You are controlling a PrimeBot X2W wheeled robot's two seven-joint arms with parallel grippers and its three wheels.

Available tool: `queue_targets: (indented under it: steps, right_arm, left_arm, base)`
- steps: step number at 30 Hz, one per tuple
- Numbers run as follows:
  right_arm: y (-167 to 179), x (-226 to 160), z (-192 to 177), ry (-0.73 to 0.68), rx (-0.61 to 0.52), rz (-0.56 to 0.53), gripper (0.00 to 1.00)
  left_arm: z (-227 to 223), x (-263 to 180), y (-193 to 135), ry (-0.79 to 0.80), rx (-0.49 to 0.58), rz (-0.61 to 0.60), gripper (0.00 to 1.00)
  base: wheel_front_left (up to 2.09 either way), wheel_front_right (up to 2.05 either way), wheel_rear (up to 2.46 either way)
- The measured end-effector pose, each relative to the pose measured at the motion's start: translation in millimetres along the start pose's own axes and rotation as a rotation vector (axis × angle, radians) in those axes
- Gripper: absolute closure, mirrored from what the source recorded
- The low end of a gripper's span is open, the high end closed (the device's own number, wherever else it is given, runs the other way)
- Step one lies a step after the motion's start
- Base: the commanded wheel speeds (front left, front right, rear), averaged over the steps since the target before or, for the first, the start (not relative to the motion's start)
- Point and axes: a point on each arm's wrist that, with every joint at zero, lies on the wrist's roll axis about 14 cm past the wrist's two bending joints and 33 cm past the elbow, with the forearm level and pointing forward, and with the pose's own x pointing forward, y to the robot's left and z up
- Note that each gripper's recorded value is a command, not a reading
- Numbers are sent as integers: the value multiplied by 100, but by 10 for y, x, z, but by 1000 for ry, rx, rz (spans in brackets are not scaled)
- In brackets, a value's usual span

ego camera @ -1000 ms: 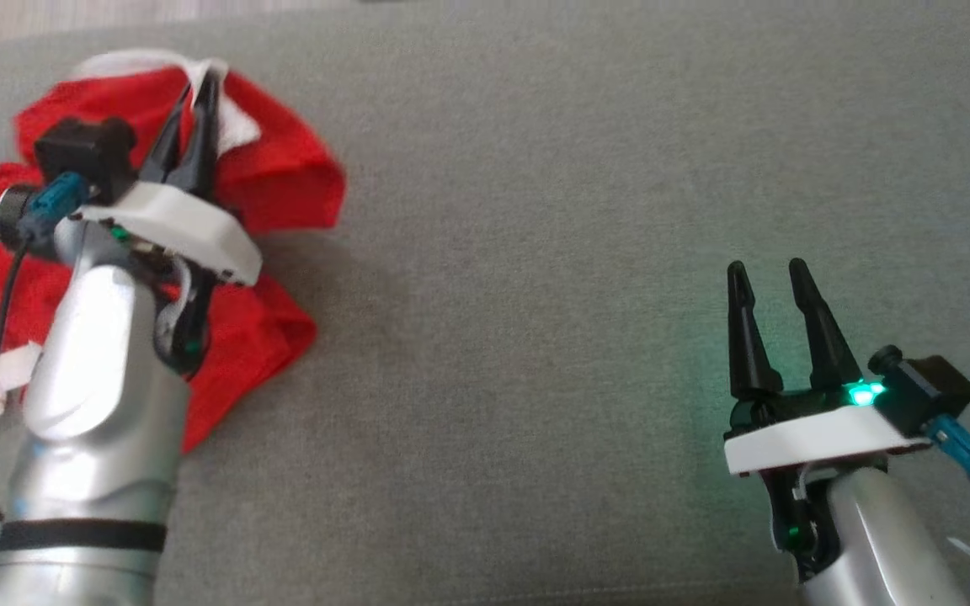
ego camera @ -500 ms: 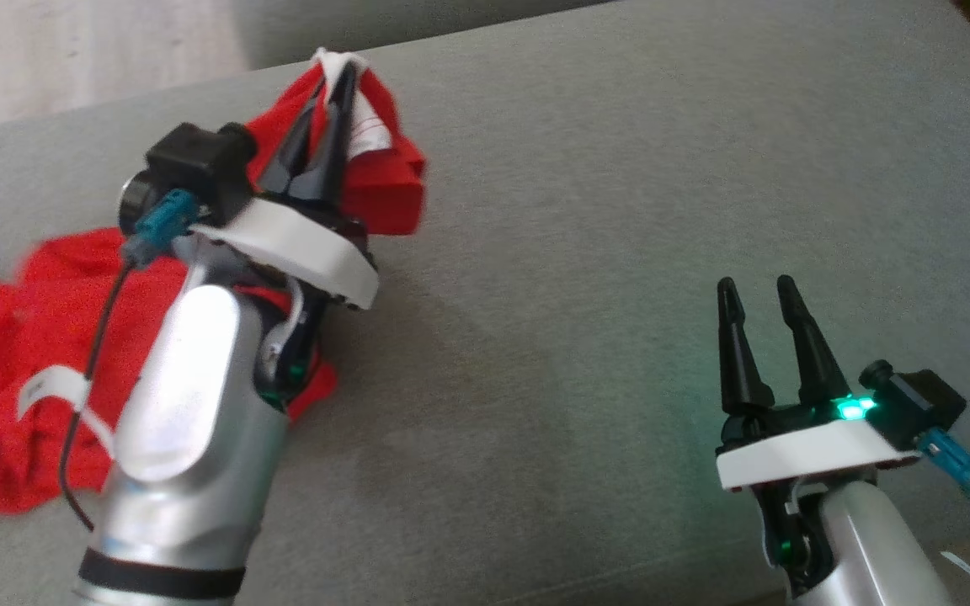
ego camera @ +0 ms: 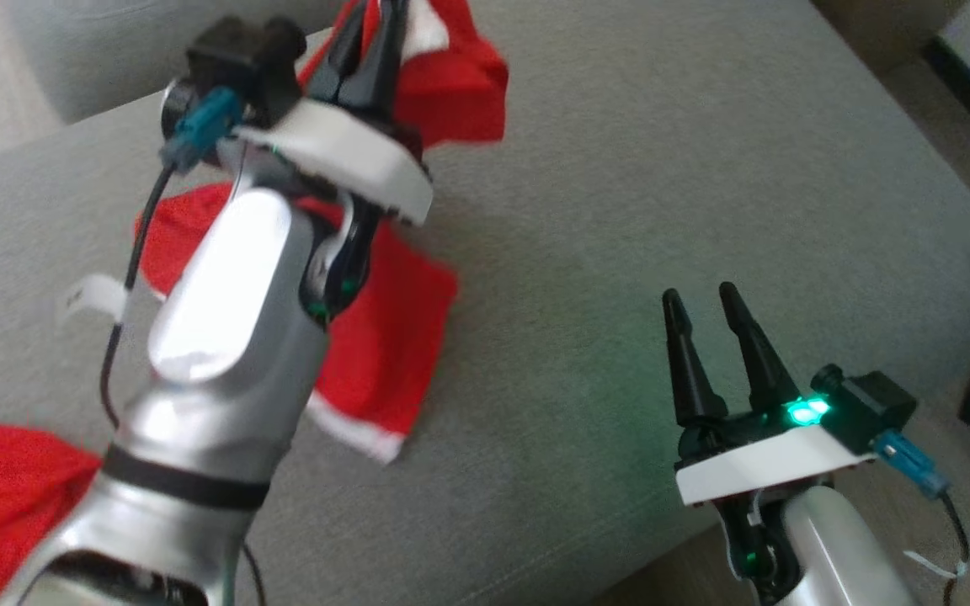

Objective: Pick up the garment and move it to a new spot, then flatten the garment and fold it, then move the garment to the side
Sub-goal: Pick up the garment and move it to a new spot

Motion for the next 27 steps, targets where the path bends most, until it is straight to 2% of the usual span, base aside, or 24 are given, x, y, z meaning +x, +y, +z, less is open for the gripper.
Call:
queue_targets:
  steps: [4,7,14,20,27]
  right_arm:
    - [-62,-63,47,-13,-4,-22,0]
    - [-67,-56,70,-21,-3,-22,0]
    - [-19,69,107,-36,-5,2,0]
    - [98,239,135,-50,-24,47,0]
    - [340,321,22,-24,-44,124,0]
  left_arm:
    - [53,188,-155,-18,16,-30,0]
    - [88,194,-111,-32,36,-14,0]
    - [144,-65,395,-25,114,110,0]
    - [295,-695,840,-51,188,242,0]
    - [184,-1717,1027,0,205,411,0]
  base:
    - [0,0,0]
    - [0,0,0]
    - [0,0,0]
    - [0,0,0]
    - [0,0,0]
